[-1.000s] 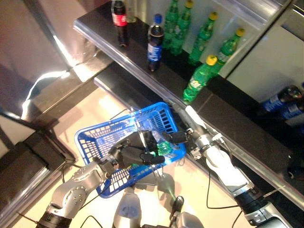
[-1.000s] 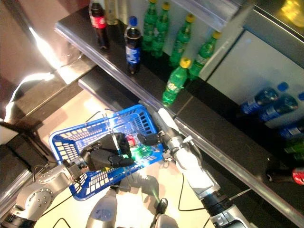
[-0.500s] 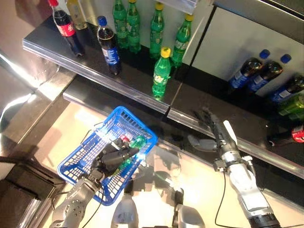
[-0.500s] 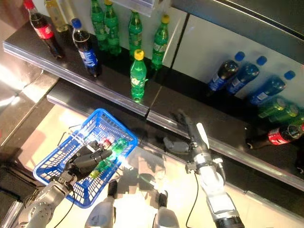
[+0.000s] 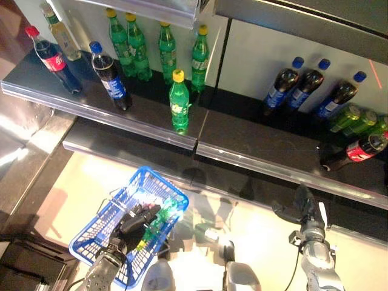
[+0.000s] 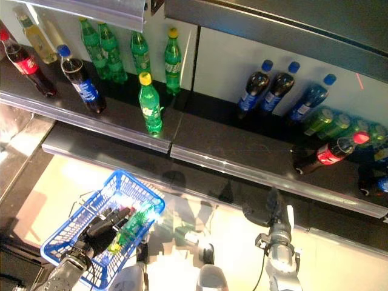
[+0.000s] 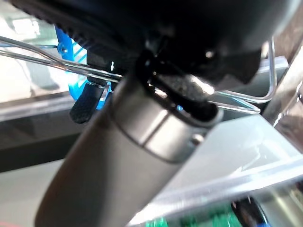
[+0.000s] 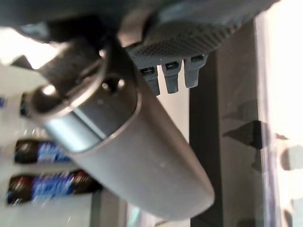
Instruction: Pick up the drink and place into the basket.
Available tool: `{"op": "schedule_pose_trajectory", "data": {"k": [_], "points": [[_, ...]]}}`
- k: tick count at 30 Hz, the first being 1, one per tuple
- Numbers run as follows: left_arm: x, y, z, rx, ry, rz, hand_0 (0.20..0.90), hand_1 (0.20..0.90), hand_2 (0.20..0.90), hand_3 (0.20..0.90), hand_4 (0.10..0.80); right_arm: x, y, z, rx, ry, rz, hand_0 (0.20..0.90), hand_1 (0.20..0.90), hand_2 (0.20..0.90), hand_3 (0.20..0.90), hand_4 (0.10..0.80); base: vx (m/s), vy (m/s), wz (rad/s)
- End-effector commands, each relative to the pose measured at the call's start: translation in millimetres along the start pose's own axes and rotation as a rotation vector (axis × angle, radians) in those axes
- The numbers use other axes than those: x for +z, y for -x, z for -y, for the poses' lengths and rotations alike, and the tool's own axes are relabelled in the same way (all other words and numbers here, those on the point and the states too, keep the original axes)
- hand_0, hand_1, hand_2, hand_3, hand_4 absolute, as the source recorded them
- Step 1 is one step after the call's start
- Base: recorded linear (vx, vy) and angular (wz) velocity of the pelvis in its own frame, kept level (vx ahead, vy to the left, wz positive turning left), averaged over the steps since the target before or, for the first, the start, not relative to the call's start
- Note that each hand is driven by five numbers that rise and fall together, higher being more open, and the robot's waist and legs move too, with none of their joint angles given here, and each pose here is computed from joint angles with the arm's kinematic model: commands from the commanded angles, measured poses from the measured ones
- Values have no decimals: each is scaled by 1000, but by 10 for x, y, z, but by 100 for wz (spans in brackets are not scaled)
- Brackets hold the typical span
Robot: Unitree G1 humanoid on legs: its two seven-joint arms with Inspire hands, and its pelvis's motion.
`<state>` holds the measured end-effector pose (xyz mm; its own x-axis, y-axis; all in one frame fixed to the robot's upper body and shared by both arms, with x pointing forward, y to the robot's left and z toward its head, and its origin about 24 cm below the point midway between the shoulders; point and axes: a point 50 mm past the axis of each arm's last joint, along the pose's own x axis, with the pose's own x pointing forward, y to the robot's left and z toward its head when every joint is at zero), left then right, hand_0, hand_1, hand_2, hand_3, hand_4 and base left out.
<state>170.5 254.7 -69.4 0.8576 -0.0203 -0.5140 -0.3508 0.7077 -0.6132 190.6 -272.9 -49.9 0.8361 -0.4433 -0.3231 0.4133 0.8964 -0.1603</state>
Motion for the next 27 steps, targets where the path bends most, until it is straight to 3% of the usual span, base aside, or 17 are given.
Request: {"op": "schedule_pose_trajectory", "data": {"k": [1,8,16,27], "points": [[751,-59,321,-208,20,437,300,300,300,200,100,-74,20,353,-77,53,10,900,900,900,900,800,-13,-6,-10],[348,-157,-95,-8,37,296,300,300,300,200,100,-552,107,469,-101,13,-209,900,900,900,900,800,-12,-12,-11],[-55,-84,-438,165,84,121,300,300,300,200,100,-870,231,454,-46,-24,-384,900,900,900,900,800,-2,-1,-2],[-424,28,-606,239,84,-55,300,300,300,200,100,-1141,399,412,33,13,-601,900,900,900,900,800,6,42,-2]]}}
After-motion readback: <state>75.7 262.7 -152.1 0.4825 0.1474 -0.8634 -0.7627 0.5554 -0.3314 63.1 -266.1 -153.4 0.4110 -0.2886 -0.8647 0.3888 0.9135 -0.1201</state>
